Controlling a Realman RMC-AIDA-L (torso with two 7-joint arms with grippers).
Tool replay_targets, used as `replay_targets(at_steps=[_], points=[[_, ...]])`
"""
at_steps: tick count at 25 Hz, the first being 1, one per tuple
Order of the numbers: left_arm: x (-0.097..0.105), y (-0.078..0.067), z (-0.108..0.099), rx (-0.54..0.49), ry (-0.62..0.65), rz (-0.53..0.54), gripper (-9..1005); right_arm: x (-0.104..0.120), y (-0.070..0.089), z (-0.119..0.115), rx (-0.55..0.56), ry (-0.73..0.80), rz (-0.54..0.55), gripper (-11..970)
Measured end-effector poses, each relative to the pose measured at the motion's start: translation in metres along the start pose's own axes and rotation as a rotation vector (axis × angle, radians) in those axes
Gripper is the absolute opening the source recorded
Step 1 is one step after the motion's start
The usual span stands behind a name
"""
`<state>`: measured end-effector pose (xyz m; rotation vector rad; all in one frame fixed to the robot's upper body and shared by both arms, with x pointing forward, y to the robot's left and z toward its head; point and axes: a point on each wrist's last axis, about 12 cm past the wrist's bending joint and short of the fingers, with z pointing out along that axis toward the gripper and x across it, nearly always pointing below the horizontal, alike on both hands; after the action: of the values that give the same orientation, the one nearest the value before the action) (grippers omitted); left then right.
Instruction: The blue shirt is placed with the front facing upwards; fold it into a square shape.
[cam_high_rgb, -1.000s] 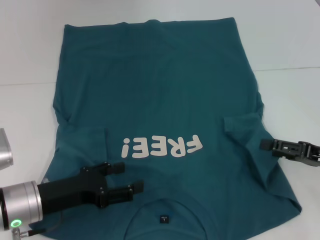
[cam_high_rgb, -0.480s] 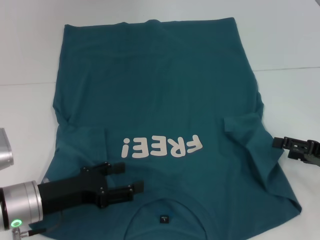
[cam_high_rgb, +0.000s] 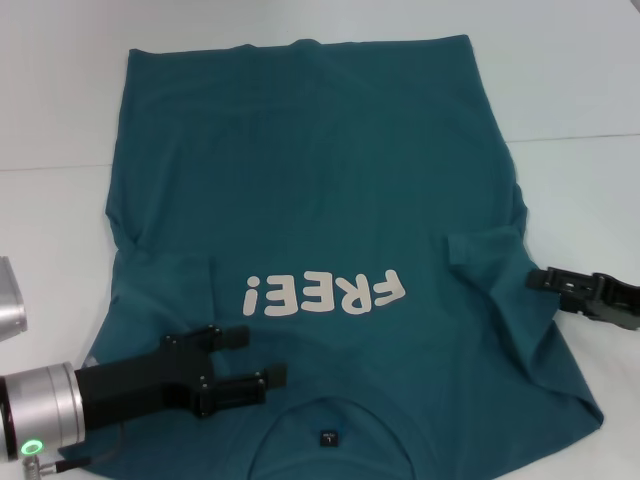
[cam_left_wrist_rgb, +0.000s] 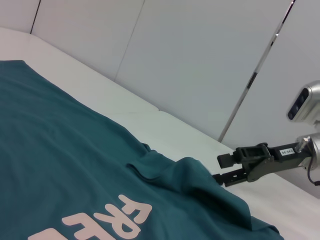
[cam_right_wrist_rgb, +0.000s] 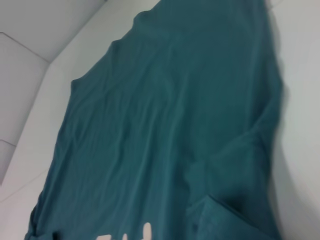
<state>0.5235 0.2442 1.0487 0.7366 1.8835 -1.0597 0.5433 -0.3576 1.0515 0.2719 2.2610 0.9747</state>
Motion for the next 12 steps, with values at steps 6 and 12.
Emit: replay_targets(at_steps=[6,12], points=[[-0.001,0.001,-0.001,-0.002,0.0,0.004,878,-0.003,0.016,0.016,-0.047,0.011,-0.027,942],[-0.001,0.001,-0.001,-0.007,-0.001,0.006,878,-0.008,0.04,0.036,-0.115,0.038,-0.075,944]])
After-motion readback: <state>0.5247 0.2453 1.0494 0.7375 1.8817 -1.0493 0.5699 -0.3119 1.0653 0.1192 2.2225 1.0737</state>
